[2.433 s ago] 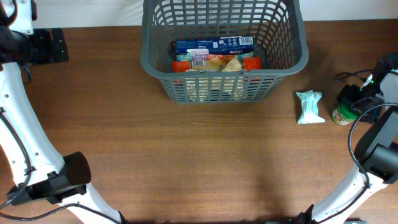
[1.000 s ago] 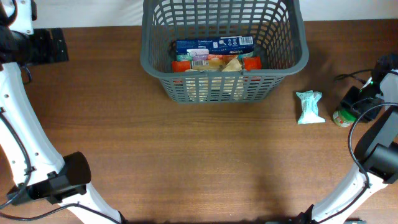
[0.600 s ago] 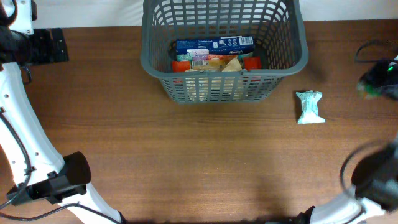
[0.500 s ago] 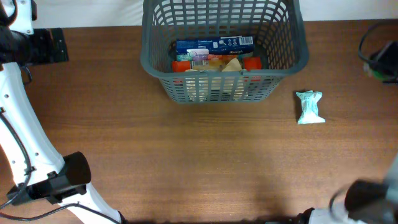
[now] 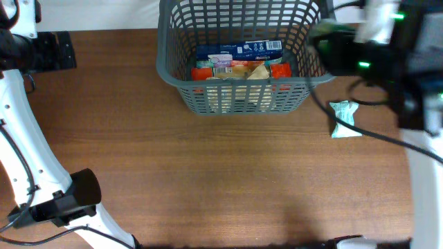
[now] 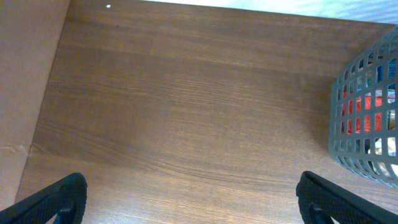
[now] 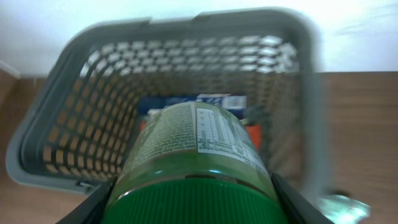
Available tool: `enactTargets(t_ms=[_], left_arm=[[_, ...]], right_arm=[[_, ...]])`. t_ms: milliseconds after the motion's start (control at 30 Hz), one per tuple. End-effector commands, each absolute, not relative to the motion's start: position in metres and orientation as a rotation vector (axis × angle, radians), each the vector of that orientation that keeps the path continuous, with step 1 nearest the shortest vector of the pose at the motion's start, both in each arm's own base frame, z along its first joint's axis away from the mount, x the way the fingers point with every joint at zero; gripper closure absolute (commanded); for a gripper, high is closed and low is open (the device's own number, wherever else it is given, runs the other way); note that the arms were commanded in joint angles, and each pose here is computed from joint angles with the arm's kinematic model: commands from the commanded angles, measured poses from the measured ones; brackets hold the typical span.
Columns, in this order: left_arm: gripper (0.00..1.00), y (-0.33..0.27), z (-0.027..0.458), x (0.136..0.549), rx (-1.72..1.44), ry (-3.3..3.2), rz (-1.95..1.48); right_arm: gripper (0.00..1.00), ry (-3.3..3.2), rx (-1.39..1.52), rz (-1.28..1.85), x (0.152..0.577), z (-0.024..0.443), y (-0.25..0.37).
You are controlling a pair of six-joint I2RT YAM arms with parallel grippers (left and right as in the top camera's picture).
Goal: Pack container
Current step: 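Lift the green jar with the right gripper and carry it over the basket, then release the jar into the basket and raise the right gripper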
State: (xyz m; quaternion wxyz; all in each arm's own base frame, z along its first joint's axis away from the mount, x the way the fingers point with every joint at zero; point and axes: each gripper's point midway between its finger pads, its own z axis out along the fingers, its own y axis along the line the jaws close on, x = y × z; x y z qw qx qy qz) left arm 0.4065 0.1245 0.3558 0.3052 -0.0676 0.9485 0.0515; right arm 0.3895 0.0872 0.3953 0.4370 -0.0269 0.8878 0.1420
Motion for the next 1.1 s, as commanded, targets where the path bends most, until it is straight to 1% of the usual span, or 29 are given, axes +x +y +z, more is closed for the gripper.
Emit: enactTargets(t_ms=[0,200,400,600,800,1067], left_arm=[[0.01,0.124,0.358,0.405,-0.198,2.504,0.119],[0.01,0.124,0.358,0.405,-0.198,2.504,0.119],[0.01,0.124,0.358,0.405,-0.198,2.504,0.119],[0.01,0.124,0.358,0.405,-0.198,2.504,0.119],[0.01,0.124,0.358,0.405,-0.198,2.504,0.119],[0.01,0.124,0.358,0.405,-0.198,2.504,0.119]], right_arm=[[0.96,2.29,-0.125,0.276,0.421,0.354,0.115],[0.96,2.416,-0.092,0.108,0.47,0.28,0.115],[0.96,2.526,-0.059,-0.053,0.49,0.221,0.101],[0.96,2.589,-0.017,-0.08,0.501,0.188,0.083],[0.96,2.69,0.002,-0.015,0.499,0.156,0.076],[0.96,2.745,-0.006,-0.023,0.495,0.135,0.077]])
